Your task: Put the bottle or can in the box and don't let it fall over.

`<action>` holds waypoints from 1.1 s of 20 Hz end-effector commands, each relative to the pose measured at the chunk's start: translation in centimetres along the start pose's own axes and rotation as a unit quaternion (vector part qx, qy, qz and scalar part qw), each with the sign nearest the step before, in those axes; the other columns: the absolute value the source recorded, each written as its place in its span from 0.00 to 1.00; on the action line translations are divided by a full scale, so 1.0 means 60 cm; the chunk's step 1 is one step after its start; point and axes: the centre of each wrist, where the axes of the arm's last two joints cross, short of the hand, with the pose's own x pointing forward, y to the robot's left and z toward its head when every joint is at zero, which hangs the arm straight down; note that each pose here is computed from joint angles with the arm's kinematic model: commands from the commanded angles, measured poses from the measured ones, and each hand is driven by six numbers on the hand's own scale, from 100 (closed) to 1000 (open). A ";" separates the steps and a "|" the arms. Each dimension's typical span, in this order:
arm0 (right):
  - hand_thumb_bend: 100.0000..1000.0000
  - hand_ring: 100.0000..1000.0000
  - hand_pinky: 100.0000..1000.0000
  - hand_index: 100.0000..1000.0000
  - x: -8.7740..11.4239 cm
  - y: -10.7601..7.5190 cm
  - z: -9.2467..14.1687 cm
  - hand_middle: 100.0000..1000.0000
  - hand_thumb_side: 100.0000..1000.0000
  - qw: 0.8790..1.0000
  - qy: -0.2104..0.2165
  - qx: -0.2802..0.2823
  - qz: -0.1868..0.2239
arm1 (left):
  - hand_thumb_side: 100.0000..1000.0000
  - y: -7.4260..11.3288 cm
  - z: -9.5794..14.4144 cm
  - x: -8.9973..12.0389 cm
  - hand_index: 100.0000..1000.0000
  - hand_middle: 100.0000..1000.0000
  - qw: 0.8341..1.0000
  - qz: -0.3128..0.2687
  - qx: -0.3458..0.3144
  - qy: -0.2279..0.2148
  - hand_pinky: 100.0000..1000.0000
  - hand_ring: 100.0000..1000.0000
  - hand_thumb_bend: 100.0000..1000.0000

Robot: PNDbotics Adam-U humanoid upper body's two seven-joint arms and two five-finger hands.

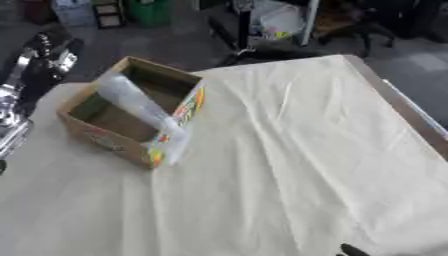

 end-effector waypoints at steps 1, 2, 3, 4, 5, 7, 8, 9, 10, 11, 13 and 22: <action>0.00 1.00 0.61 1.00 0.003 -0.003 0.004 1.00 0.41 1.000 0.000 0.000 0.009 | 0.58 0.021 0.015 0.026 0.90 0.83 0.999 0.014 0.031 -0.024 1.00 1.00 0.33; 0.00 1.00 0.61 1.00 0.003 -0.004 0.005 1.00 0.41 1.000 0.001 -0.001 0.009 | 0.58 0.020 0.030 0.023 0.90 0.83 0.999 0.021 0.037 -0.022 1.00 1.00 0.34; 0.00 1.00 0.61 1.00 0.003 -0.004 0.006 1.00 0.41 1.000 0.003 -0.003 0.009 | 0.58 0.017 0.045 0.021 0.90 0.82 0.999 0.027 0.043 -0.021 1.00 1.00 0.33; 0.00 1.00 0.61 1.00 0.002 -0.005 0.007 1.00 0.41 1.000 0.004 -0.003 0.009 | 0.58 0.015 0.057 0.020 0.90 0.82 0.998 0.032 0.049 -0.020 1.00 1.00 0.33; 0.00 1.00 0.61 1.00 0.002 -0.005 0.008 1.00 0.41 1.000 0.006 -0.004 0.009 | 0.58 0.013 0.070 0.020 0.90 0.82 0.998 0.037 0.056 -0.021 1.00 1.00 0.32; 0.00 1.00 0.61 1.00 0.002 -0.007 0.010 1.00 0.41 1.000 0.007 -0.006 0.010 | 0.58 0.008 0.098 0.023 0.90 0.82 0.996 0.048 0.077 -0.027 1.00 1.00 0.32; 0.00 1.00 0.61 1.00 0.002 -0.008 0.011 1.00 0.41 1.000 0.009 -0.008 0.009 | 0.58 0.005 0.113 0.026 0.90 0.82 0.994 0.054 0.087 -0.031 0.99 1.00 0.32; 0.00 1.00 0.61 1.00 0.001 -0.009 0.012 1.00 0.41 1.000 0.010 -0.009 0.010 | 0.58 0.002 0.125 0.025 0.90 0.81 0.993 0.056 0.096 -0.034 0.99 1.00 0.31; 0.00 1.00 0.61 1.00 0.001 -0.010 0.014 1.00 0.41 1.000 0.011 -0.011 0.009 | 0.58 0.000 0.137 0.019 0.90 0.81 0.992 0.057 0.106 -0.038 0.99 1.00 0.30; 0.00 1.00 0.61 1.00 0.001 -0.011 0.015 1.00 0.41 1.000 0.013 -0.013 0.009 | 0.58 -0.003 0.149 0.010 0.90 0.81 0.991 0.057 0.117 -0.042 0.99 1.00 0.30; 0.00 1.00 0.61 1.00 0.000 -0.013 0.018 1.00 0.41 1.000 0.016 -0.016 0.008 | 0.60 -0.010 0.172 -0.007 0.89 0.81 0.989 0.056 0.133 -0.045 0.98 1.00 0.31; 0.00 1.00 0.61 1.00 -0.001 -0.016 0.033 1.00 0.41 0.999 0.027 -0.026 0.003 | 0.61 -0.062 0.240 -0.049 0.89 0.79 0.982 0.061 0.177 0.000 0.98 1.00 0.25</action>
